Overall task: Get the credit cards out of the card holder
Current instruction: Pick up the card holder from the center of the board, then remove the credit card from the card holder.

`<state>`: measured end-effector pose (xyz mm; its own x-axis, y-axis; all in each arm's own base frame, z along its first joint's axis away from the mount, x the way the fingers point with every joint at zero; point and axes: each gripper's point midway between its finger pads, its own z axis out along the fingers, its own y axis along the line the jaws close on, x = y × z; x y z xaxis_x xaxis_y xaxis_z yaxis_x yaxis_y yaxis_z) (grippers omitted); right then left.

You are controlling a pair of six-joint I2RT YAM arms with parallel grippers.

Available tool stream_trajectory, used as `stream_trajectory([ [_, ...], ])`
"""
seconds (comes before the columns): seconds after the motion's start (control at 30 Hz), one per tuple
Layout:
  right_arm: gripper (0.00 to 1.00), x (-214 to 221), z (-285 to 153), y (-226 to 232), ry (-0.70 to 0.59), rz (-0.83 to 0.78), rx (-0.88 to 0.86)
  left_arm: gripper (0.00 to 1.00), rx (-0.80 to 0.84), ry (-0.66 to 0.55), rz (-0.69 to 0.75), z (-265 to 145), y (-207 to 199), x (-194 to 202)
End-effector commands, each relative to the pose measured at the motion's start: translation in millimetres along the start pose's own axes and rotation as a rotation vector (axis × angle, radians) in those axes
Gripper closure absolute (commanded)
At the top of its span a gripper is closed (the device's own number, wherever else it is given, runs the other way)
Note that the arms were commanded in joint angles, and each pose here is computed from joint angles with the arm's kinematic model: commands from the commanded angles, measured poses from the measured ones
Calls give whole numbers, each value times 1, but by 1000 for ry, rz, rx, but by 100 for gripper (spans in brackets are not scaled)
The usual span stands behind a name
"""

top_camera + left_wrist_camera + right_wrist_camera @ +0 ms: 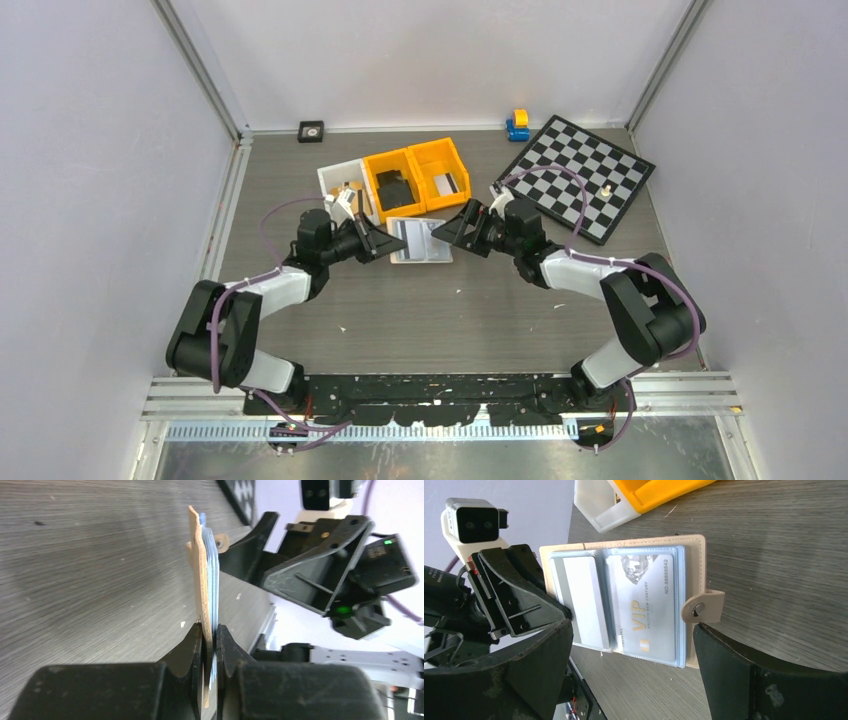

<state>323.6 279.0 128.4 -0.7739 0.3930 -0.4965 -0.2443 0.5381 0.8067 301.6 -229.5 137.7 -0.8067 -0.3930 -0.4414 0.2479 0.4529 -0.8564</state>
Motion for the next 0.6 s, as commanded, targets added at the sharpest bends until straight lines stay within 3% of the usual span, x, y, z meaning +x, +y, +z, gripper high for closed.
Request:
stream_trajectory([
  [0.0, 5, -3, 5, 12, 4, 9, -67, 100, 264, -50, 10, -9, -47, -21],
  [0.27, 6, -9, 1, -7, -25, -6, 50, 100, 298, -75, 17, -15, -53, -25],
  [0.57, 35, -12, -10, 38, -53, 4, -214, 100, 309, -91, 27, -17, -54, -26],
])
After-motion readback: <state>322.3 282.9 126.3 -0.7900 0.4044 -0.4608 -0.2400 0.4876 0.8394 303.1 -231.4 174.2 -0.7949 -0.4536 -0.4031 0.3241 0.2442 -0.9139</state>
